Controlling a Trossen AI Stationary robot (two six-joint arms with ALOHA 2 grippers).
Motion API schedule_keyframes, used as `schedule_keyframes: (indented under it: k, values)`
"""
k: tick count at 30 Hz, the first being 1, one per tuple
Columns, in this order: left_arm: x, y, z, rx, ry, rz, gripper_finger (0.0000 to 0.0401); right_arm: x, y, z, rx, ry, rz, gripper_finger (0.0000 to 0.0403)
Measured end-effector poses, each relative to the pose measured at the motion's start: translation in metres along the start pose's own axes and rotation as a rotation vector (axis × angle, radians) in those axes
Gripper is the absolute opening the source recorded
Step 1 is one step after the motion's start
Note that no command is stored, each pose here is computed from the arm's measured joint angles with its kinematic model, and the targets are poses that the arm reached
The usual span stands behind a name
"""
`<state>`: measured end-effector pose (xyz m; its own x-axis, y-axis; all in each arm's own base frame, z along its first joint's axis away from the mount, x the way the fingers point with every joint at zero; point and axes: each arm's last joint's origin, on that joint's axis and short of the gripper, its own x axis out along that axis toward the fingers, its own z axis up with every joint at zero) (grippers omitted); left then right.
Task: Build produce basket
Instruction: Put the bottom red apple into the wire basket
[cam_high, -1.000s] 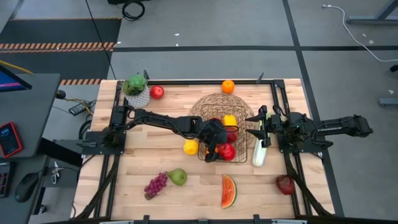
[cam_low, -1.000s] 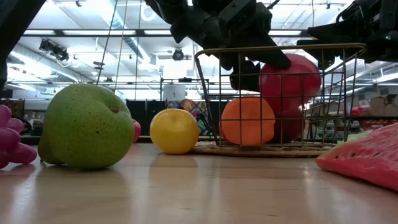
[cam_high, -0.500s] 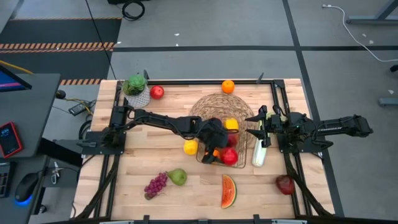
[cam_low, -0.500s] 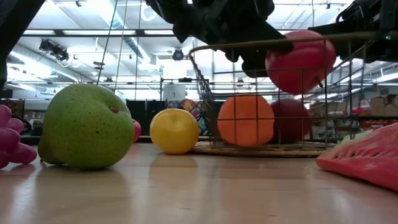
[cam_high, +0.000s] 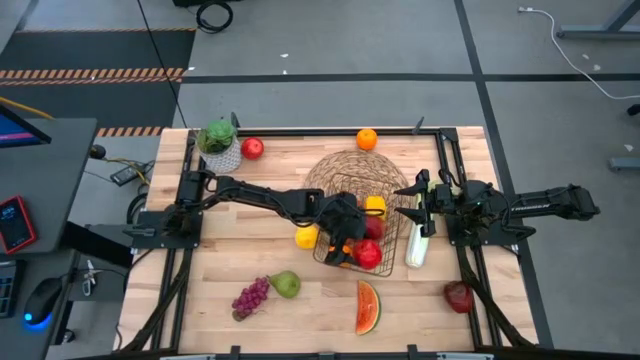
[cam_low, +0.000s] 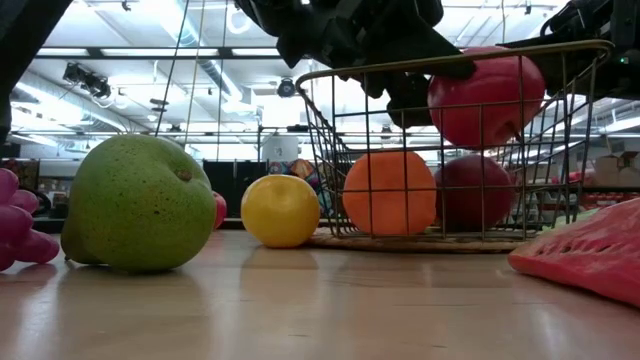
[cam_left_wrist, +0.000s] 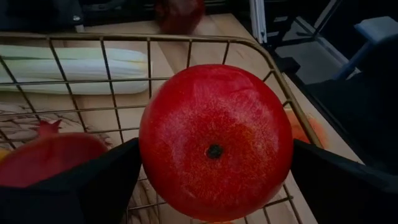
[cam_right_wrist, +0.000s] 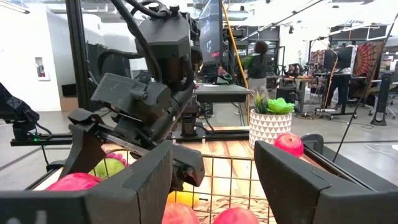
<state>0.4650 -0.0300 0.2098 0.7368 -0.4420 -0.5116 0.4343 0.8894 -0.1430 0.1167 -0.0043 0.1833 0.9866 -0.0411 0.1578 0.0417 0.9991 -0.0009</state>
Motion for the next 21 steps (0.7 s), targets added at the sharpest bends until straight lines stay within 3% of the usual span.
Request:
schedule_keyframes:
  k: [5,15,21]
  values:
    - [-0.002,0.005,-0.001,0.054,0.003,0.031,0.0400,0.000,0.000,0.000,0.000,0.000,0.000,0.0231]
    - [-0.004,0.010,-0.002,0.057,0.021,0.096,0.0400,0.000,0.000,0.000,0.000,0.000,0.000,0.0231]
    - [-0.004,0.011,-0.005,0.160,0.055,0.094,0.0400,0.000,0.000,0.000,0.000,0.000,0.000,0.0231]
